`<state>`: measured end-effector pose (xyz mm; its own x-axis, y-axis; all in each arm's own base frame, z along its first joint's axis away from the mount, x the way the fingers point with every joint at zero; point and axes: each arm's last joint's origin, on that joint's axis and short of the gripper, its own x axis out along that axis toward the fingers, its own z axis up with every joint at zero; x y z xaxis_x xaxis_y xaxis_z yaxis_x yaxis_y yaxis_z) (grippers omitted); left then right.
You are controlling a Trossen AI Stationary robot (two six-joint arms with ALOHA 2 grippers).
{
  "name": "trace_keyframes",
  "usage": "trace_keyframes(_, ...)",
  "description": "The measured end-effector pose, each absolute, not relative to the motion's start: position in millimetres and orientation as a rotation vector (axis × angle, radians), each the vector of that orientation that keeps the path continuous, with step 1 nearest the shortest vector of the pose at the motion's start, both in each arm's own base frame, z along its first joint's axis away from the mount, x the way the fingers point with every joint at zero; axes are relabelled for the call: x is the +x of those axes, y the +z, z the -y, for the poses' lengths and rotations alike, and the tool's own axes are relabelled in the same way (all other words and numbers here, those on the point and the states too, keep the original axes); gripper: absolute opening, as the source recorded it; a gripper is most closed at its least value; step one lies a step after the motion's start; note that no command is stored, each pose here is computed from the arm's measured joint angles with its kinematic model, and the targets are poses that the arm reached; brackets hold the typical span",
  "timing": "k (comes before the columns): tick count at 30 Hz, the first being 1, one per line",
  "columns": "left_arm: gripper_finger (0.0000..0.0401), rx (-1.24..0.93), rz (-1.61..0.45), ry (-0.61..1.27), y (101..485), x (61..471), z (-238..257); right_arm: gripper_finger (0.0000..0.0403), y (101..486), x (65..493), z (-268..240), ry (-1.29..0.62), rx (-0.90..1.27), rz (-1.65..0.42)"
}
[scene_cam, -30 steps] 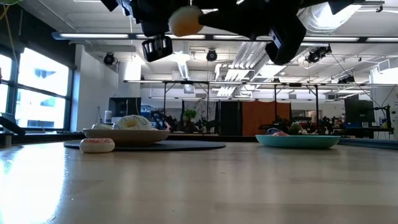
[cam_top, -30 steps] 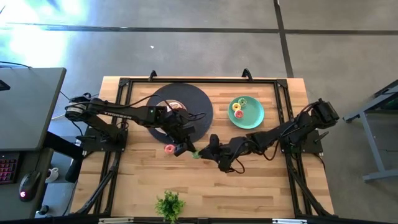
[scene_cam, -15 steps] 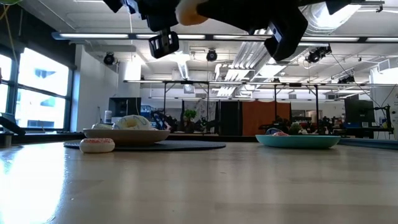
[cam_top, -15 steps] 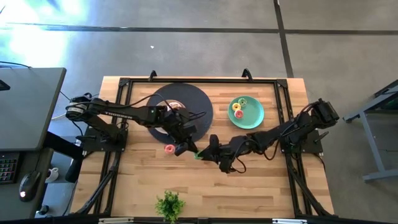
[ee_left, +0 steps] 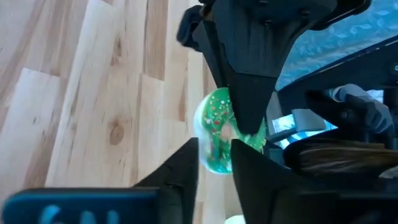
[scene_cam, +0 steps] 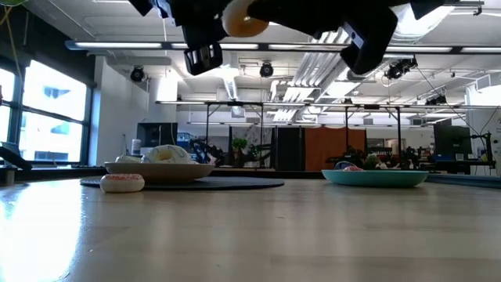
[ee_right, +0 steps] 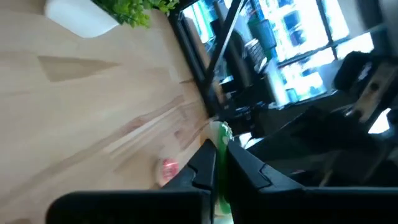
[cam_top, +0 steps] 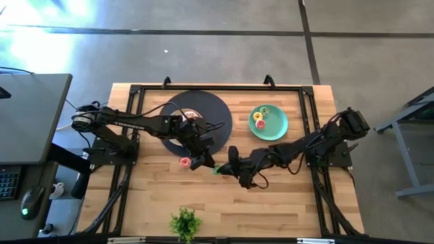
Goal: Pick & Place donuts
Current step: Put the small green donut on the green plate
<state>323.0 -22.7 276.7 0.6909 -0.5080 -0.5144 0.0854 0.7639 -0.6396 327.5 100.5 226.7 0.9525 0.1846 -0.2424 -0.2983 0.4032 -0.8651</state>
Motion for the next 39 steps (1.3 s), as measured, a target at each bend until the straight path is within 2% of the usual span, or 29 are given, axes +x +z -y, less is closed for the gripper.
trace_keyframes(6, 0.0155, -0.600, -0.784, -0.324, 272, 320, 22, 0.0026, 218, 325, -100, 0.321, -0.932, -0.231)
trace_keyframes(11, 0.0183, -0.494, -0.840, -0.326, 266, 315, 21, 0.0025, 206, 321, -91, 0.147, -0.750, -0.451)
trace_keyframes(16, 0.0186, -0.390, -0.842, -0.315, 264, 314, 25, 0.0010, 193, 313, -66, -0.077, -0.633, -0.682)
trace_keyframes(21, 0.0186, -0.350, -0.842, -0.355, 264, 313, 32, 0.0017, 200, 295, -25, -0.302, -0.505, -0.858)
trace_keyframes(26, 0.0186, -0.306, -0.857, -0.385, 263, 311, 41, 0.0013, 203, 260, 17, -0.776, -0.449, -1.045)
trace_keyframes(29, 0.0186, -0.282, -0.871, -0.402, 262, 309, 47, 0.0008, 199, 242, 35, -0.971, -0.264, -1.101)
trace_keyframes(31, 0.0186, -0.280, -0.872, -0.400, 261, 309, 47, 0.0008, 195, 238, 44, -1.013, -0.173, -1.140)
trace_keyframes(39, 0.0186, -0.271, -0.878, -0.370, 261, 309, 45, 0.0011, 186, 238, 71, -1.096, -0.114, -1.173)
